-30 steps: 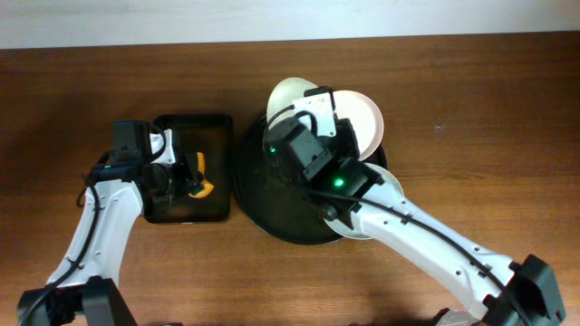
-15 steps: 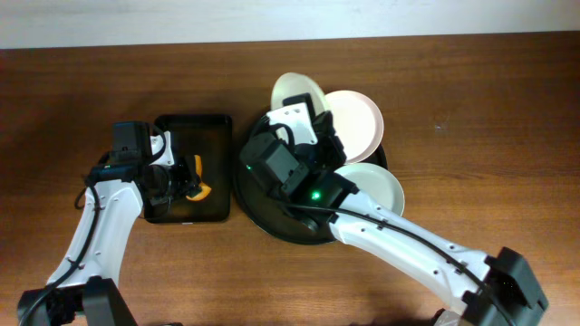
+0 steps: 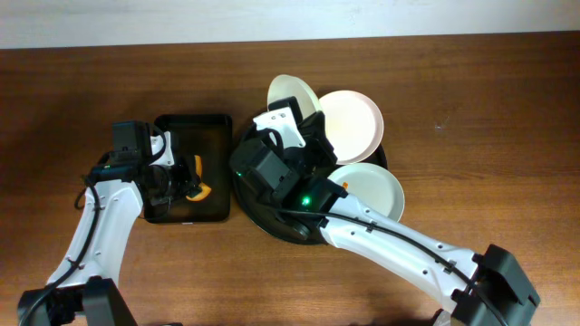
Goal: Clean dirty plates on tray and stack at the side
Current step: 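Carry the white plate right and set it on the table with the right gripper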
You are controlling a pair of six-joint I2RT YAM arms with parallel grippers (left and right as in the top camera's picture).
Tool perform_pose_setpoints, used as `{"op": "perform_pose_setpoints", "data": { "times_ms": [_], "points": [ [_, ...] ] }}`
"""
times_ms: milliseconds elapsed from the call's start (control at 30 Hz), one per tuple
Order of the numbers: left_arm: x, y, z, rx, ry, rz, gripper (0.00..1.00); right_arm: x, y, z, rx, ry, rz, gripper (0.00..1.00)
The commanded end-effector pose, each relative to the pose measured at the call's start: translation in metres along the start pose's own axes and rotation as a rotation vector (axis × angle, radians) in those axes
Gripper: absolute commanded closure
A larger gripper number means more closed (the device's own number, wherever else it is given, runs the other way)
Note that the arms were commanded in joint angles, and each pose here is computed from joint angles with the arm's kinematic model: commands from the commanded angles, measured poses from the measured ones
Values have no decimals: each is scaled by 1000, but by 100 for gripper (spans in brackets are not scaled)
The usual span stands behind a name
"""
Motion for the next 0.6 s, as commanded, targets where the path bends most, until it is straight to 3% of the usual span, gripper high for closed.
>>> {"op": "perform_pose_setpoints", "data": {
  "times_ms": [0,133,200,233,300,400,567],
  "points": [
    [-3,-1,-2,4,-9,18,100,-9,8,-11,-32,-33,-50,96],
    [-3,-2,-2,8,-11,19,100,-18,16,-23,-62,-71,-88,96],
    [-3,-2,-2,8,-11,19,100,-16,-6,-19,65,-45,-105,96],
    [-3,-2,-2,8,-10,18,100,-16,-16,-12,106,-30,-32,96],
    [-3,-2,-2,7,-9,18,100,-16,3,-11,-3,-47,-100,96],
    [-3,-2,-2,7,-9,18,100,-13,-4,-19,54,-39,-126,96],
    [-2,-1,-2,6,-3,16,100,3,-41,31,151,61,-49,96]
  ]
}}
Point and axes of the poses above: each gripper's point midway between its finger pads, its own z axis out along the fingers, its own y axis along the line the jaws close on, x = y × z, the point moved 1 cm from there along -z, back along the fingers, and after that the axes turned 6 degrees about -z, right-handed, at the moved point
